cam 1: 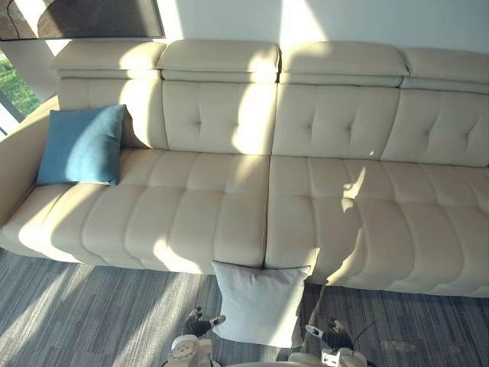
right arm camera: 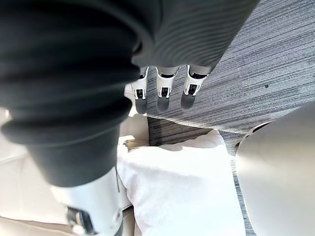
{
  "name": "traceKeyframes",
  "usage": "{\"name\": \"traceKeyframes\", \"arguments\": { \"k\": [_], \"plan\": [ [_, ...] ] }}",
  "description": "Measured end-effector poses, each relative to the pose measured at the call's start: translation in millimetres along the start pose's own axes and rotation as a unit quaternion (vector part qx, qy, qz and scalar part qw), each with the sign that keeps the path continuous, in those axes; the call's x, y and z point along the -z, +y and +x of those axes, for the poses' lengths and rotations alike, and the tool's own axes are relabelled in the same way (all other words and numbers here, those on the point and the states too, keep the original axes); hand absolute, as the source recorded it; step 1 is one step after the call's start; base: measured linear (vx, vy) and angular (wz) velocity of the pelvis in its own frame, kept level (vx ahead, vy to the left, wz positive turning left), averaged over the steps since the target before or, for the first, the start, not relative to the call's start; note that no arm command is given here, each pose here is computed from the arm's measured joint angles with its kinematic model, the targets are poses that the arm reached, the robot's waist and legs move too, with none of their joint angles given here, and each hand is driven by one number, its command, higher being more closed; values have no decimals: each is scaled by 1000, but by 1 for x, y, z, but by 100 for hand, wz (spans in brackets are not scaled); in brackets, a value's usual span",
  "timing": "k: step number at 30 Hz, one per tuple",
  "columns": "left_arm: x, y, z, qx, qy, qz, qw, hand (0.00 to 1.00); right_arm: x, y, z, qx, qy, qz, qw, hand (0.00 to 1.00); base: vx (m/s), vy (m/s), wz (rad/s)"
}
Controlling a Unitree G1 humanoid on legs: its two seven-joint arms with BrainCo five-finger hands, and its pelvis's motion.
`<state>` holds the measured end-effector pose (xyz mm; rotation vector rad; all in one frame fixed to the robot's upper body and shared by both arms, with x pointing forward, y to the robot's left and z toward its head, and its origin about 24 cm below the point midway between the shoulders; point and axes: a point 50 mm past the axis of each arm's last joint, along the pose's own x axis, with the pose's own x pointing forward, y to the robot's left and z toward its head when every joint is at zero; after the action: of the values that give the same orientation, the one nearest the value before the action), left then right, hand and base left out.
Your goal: Pick up cushions and gather them together orderly.
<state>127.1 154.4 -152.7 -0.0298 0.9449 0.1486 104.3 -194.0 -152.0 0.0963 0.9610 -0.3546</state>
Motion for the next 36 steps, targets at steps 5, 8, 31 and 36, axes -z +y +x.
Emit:
{"name": "traceKeyframes", "arguments": {
  "k": [5,8,31,36],
  "plan": [
    [3,0,-1,0,3,-2,1000,0,0,-2,2,2,7,-4,1000,0,-36,-23,2],
    [4,1,-1,-7,5,-17,1000,0,0,-2,2,2,9,-5,1000,0,-78,-1,4],
    [-5,42,2,-73,0,-26,997,0,-18,-9,9,25,-8,14,1000,0,1,-9,-4],
    [-73,50,12,-94,-104,-49,989,0,-89,7,15,16,-122,36,992,0,-49,-86,0]
  ]
}}
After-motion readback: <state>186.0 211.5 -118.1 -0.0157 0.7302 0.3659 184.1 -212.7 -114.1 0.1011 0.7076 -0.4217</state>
